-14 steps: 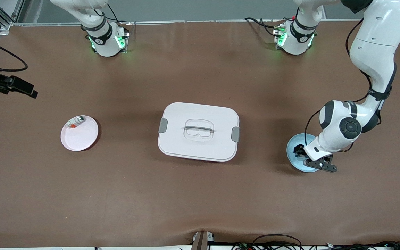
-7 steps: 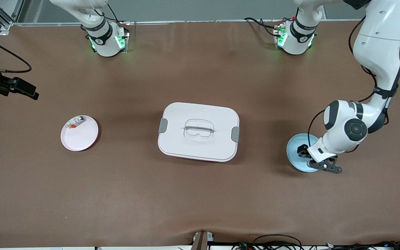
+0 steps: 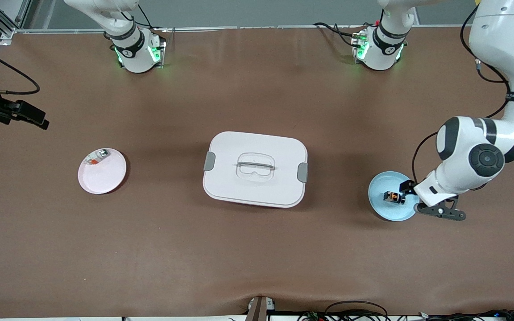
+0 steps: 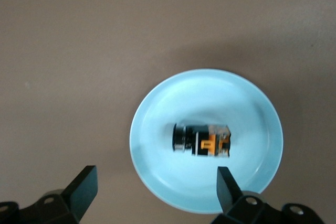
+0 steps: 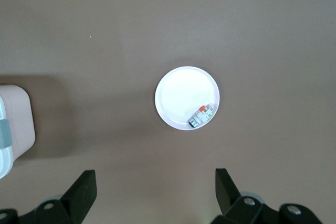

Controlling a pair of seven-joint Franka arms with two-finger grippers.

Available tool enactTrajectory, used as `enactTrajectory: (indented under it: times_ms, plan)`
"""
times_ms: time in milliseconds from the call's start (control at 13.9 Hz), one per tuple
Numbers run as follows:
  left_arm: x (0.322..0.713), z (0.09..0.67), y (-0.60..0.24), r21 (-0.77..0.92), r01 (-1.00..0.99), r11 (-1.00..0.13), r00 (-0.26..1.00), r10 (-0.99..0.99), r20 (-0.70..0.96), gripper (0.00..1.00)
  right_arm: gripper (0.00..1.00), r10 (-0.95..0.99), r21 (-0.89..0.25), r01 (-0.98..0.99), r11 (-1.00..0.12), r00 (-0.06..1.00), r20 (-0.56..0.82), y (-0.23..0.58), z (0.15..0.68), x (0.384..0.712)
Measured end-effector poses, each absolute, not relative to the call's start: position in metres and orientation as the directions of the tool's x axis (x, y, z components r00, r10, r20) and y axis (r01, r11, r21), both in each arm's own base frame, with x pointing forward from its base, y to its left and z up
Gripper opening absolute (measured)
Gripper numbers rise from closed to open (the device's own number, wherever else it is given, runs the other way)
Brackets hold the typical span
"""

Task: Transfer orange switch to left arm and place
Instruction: 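Open the left gripper and lift it away from the dish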

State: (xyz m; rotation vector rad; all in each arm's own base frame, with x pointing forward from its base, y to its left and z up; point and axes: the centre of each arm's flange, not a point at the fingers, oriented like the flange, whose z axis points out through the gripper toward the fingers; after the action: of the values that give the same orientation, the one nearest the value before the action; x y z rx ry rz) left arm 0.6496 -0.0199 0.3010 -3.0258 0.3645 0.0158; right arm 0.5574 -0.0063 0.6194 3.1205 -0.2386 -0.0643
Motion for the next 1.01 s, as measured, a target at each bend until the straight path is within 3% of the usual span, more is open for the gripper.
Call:
enactTrajectory:
  times_ms: [289, 1011]
  plan:
    - [0.643, 0.344, -0.011, -0.116, -0.219, -0.969, 0.976, -0.217, -0.028, 1.00, 1.00, -0.152, 0.010, -0.152, -0.988, 0.988, -0.027, -0.006, 0.619, 0.559]
    - [0.634, 0.452, 0.012, -0.008, -0.067, -0.998, 0.986, -0.067, 0.150, 1.00, 1.00, -0.152, 0.008, -0.152, -0.988, 0.988, -0.030, -0.006, 0.614, 0.557]
